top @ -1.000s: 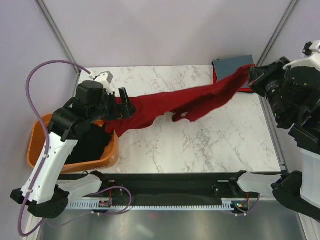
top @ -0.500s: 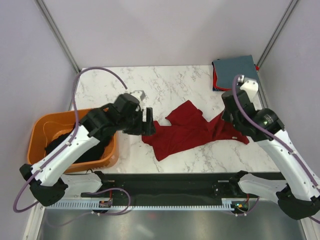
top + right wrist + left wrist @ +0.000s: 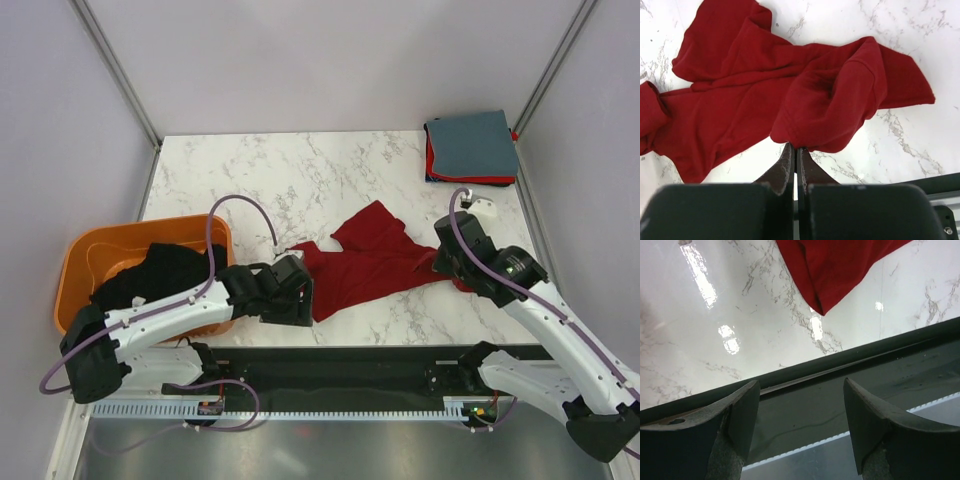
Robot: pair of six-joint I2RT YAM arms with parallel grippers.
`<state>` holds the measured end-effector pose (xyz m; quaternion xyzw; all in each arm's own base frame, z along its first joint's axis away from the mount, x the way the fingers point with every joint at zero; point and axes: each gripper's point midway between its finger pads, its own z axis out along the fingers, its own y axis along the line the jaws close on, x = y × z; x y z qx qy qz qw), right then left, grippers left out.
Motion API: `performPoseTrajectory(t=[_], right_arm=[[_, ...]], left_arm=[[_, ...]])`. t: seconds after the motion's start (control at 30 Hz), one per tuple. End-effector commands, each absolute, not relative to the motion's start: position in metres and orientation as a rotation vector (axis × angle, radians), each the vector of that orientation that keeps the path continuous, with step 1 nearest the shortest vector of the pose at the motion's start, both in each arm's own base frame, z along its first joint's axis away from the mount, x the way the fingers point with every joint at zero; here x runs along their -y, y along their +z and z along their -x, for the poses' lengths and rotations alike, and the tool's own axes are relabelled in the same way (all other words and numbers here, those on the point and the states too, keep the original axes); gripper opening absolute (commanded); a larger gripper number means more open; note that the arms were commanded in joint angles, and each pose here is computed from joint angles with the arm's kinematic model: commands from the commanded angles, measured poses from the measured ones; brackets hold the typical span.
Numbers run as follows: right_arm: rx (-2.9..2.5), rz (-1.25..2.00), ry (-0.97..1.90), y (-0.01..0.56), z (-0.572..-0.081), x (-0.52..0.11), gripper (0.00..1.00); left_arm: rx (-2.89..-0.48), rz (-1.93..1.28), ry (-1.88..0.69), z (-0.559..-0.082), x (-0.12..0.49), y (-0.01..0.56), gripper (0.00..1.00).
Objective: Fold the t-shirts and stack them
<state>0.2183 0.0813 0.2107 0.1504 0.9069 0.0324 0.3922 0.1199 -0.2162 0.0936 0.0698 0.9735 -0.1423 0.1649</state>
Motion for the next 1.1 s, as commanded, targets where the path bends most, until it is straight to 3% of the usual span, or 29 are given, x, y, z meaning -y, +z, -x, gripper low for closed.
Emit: performPoseTrajectory(t=[0.0, 0.23, 0.43, 0.67, 1.07], right_arm=[[-2.276, -0.401, 0.169, 0.212, -0.224, -0.093, 0.00], [-2.296, -0.380, 0.179, 0.197, -0.220, -0.094, 0.00], [-2.319, -0.359, 0.164, 0.185, -0.216, -0.092, 0.00], [-2.334, -0.346, 0.155, 0.177, -0.215, -0.093, 0.00], [-2.351, -0.332, 0.162, 0.171, -0.216, -0.096, 0.00]], left_arm=[[-2.699, -0.079, -0.563, -0.134, 0.246, 0.094, 0.75], [-2.684, -0.054, -0.542, -0.150, 0.263, 0.071, 0.73], [-2.725, -0.071, -0.439, -0.158, 0.269, 0.040, 0.61], [-2.711, -0.105, -0.438, -0.164, 0.279, 0.041, 0.46], [-2.714, -0.146, -0.306, -0.169, 0.276, 0.038, 0.45]])
